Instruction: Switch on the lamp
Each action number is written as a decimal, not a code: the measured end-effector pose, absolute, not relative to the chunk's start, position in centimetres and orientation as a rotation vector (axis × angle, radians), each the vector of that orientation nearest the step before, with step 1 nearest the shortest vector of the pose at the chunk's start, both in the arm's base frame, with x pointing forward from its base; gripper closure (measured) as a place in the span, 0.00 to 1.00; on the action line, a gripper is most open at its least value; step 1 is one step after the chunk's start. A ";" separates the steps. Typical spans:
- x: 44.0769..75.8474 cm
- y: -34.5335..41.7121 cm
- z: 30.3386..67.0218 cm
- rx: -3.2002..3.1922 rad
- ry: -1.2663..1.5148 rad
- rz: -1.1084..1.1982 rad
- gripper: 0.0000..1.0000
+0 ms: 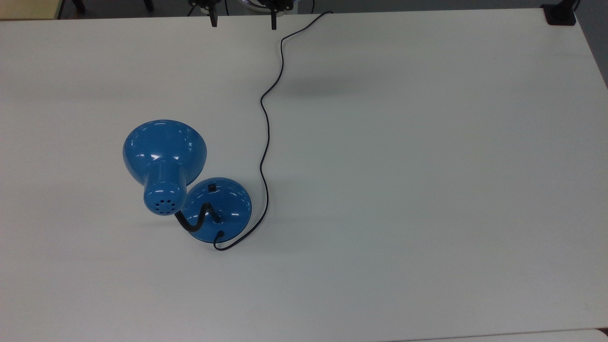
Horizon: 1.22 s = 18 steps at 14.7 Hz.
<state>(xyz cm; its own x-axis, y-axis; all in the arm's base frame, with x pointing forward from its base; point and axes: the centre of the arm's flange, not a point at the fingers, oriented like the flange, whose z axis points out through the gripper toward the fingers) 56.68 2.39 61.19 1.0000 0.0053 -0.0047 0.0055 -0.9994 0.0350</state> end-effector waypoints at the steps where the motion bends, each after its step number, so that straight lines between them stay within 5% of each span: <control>1: 56.7 2.4 61.2 3.107 0.008 -0.007 0.00; 7: 56.7 2.4 61.2 3.106 0.024 -0.007 0.02; 15: 56.7 2.4 61.2 3.105 0.075 -0.008 0.86; 18: 56.7 2.4 61.2 3.105 0.076 -0.008 0.99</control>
<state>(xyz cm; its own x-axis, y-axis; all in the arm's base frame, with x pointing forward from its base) 56.68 2.35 61.19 0.9988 0.0490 -0.0063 0.0492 -0.9982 0.0353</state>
